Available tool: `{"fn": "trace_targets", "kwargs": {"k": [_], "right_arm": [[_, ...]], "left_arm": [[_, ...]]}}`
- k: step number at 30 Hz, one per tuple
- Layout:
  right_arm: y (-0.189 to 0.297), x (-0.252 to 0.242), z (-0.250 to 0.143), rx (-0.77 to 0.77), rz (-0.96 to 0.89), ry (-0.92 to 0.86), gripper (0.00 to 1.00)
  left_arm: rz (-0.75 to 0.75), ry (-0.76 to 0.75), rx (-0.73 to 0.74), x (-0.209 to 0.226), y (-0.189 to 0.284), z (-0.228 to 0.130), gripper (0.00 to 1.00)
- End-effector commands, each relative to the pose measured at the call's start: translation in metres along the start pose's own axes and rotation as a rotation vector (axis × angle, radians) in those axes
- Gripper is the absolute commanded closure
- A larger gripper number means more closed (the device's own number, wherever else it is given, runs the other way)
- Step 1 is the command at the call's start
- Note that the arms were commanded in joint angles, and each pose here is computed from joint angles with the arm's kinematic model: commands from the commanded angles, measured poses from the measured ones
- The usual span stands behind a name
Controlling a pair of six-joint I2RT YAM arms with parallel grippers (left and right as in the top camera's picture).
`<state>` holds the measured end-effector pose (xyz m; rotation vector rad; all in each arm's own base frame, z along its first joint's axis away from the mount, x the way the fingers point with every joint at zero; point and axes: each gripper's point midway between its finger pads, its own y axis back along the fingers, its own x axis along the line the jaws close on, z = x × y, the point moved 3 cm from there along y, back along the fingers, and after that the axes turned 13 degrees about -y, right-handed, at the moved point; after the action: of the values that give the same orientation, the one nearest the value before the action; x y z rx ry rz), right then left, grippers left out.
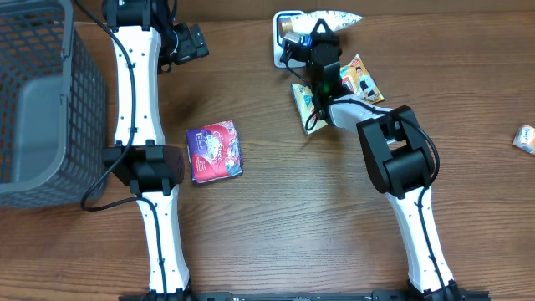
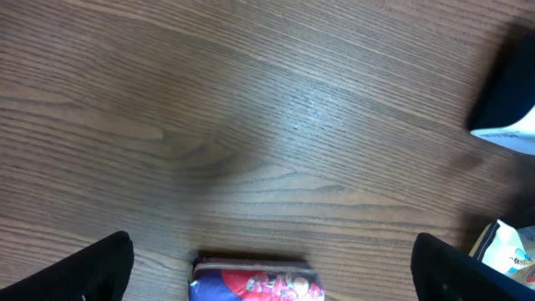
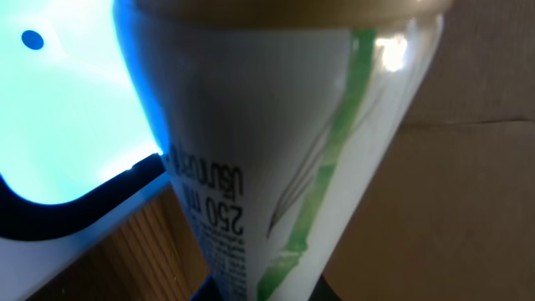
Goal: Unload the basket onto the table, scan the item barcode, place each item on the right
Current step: 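Hold the white tube's cap end in front of the scanner with right gripper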
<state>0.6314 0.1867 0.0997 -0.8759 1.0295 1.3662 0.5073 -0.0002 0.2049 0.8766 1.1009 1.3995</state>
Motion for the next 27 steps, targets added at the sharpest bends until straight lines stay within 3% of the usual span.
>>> {"fn": "trace_targets", "kwargs": {"k": [1,13,22,27], "right_arm": [[-0.002,-0.028,0.019,-0.04,-0.066,-0.054,0.96],[0.005,-0.027,0.029,-0.016,-0.057,-0.072,0.96],[0.029,-0.124,0.039,0.084,-0.124,-0.203,0.96],[0.063,-0.186,0.034,0.207,-0.187,-0.464,0.96]], "left_arm": [[0.011,0.001,-0.023,0.002,0.008,0.003,0.0],[0.012,0.001,-0.019,0.003,0.008,0.002,0.0],[0.012,0.001,-0.015,0.003,0.008,0.001,0.0],[0.016,0.002,0.016,0.004,0.008,-0.006,0.0]]}}
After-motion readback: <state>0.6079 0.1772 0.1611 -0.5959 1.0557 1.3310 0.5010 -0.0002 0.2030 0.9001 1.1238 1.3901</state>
